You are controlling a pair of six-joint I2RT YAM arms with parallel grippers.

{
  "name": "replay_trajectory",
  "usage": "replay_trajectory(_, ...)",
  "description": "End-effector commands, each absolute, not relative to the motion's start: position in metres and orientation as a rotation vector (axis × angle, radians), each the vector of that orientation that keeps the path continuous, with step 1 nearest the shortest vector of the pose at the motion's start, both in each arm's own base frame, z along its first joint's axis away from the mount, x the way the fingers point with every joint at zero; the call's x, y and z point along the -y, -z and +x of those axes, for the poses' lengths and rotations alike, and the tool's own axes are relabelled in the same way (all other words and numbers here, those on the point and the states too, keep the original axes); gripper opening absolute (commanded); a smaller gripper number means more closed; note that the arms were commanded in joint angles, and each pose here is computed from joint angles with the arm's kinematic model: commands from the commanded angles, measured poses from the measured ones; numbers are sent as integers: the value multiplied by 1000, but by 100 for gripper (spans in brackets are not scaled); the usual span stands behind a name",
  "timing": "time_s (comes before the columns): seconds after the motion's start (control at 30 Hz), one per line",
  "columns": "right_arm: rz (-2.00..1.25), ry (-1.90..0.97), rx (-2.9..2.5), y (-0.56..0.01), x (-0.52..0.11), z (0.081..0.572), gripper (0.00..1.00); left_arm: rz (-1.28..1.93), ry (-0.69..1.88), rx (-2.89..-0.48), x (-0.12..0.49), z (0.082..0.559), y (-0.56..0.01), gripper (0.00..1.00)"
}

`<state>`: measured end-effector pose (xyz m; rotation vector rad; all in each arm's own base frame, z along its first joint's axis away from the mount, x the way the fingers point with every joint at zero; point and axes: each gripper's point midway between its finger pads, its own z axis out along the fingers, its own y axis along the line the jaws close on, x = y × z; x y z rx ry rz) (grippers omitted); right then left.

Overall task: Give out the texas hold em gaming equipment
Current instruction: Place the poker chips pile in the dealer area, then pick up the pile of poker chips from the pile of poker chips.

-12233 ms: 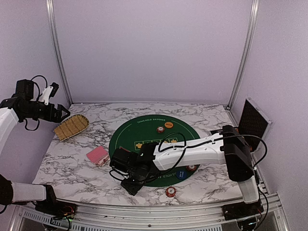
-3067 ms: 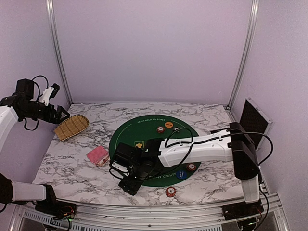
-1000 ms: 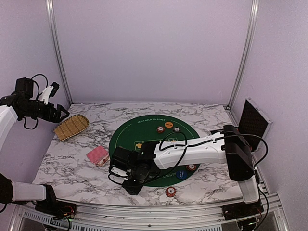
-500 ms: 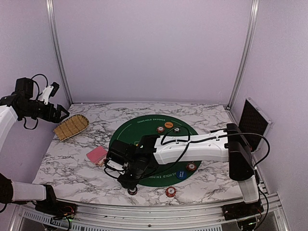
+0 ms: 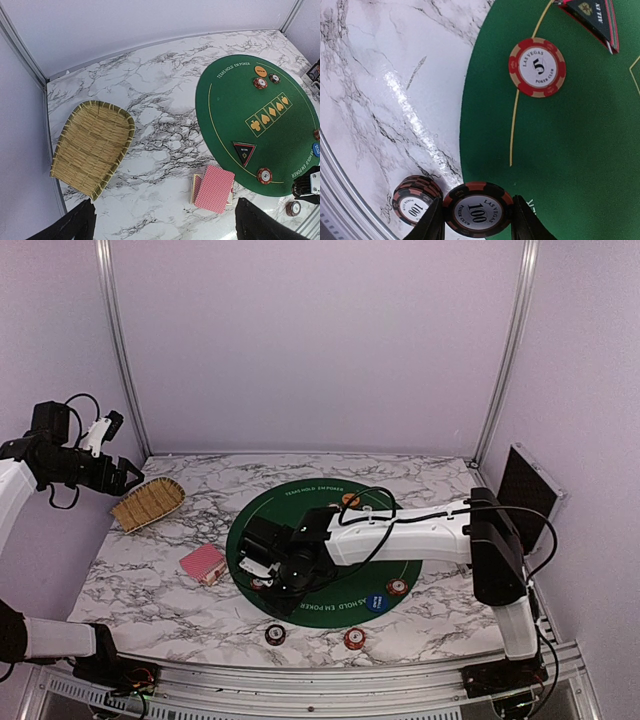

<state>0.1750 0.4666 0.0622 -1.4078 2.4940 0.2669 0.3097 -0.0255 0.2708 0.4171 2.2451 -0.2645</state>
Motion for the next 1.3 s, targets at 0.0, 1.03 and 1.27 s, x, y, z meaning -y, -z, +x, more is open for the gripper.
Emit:
replay_trajectory(0.0,-1313,-280,-2487,-69,-465,202,19,423,264,-2232,26,307,-279,99)
replay_trajectory(1.03,-1268,-350,-2502,-47,-488,236,60,428,276,-2239,27,308,-276,99)
replay_trajectory(1.27,-1207,-310,-2452,-85,-481,246,66,428,272,-2231,27,305,-278,99)
